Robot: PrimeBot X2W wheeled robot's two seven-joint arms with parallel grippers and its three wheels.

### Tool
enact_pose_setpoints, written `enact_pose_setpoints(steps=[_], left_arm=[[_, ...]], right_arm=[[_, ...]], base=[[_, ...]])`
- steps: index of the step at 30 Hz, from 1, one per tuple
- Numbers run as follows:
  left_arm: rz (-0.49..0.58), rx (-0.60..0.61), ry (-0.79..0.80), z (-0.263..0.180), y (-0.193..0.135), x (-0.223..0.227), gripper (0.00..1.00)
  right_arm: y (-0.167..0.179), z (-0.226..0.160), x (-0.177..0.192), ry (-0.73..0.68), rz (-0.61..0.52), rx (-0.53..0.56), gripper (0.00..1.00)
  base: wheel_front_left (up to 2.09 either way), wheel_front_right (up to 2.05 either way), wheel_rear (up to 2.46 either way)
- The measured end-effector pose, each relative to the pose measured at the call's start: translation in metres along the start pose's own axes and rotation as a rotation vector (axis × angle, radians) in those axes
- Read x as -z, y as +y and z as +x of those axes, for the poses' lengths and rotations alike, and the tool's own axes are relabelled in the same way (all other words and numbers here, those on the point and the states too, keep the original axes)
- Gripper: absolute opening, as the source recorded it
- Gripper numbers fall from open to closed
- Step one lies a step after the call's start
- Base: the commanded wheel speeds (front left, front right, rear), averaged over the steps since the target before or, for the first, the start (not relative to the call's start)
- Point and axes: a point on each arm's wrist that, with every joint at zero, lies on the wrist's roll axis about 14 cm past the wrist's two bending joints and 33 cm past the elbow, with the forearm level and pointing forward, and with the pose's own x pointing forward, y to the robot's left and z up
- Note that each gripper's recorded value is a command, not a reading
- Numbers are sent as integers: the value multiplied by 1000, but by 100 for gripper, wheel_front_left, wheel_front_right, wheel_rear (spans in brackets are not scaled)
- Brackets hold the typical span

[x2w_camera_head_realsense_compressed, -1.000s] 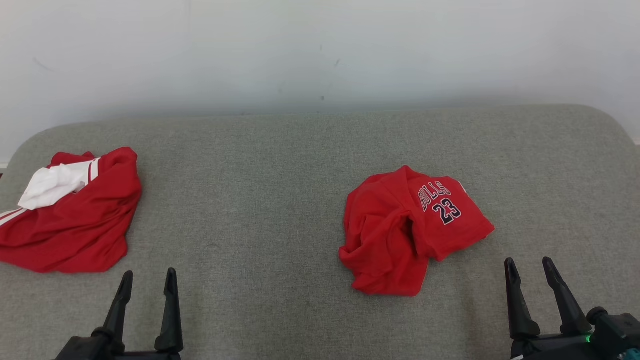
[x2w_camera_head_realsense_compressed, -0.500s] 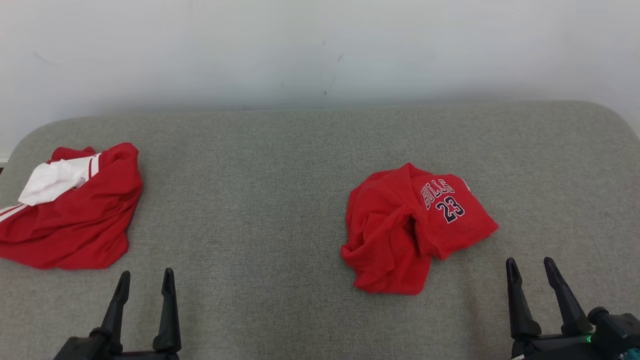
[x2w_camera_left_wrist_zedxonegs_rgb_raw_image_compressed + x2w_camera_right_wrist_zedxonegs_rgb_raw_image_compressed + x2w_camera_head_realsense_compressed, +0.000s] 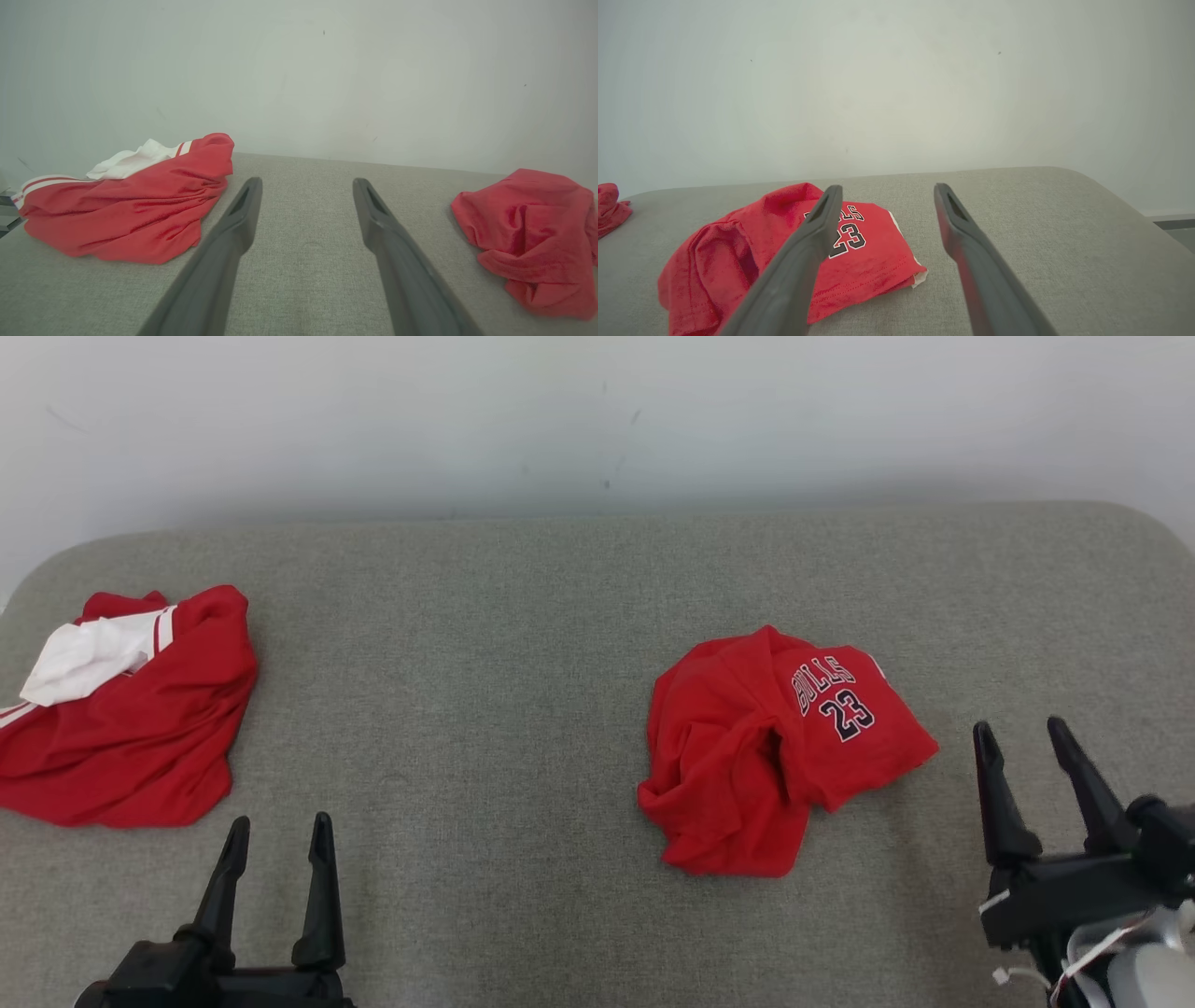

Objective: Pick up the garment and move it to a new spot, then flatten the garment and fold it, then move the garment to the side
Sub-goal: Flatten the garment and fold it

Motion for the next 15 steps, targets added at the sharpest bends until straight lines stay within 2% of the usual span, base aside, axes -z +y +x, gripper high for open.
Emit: enact_pose_setpoints(steps=[3,9,15], left_arm=[[-1,1,6,4,0,3,100],[2,-6,24,6,0,9,100],[6,-24,29,11,6,11,100]], right_arm=[[-9,21,-3,24,-33,-1,100],[-25,53,15,136,-72,11,100],[-35,66,58,296,-77,26,100]], base=[[0,0,0],[0,0,0],[0,0,0]])
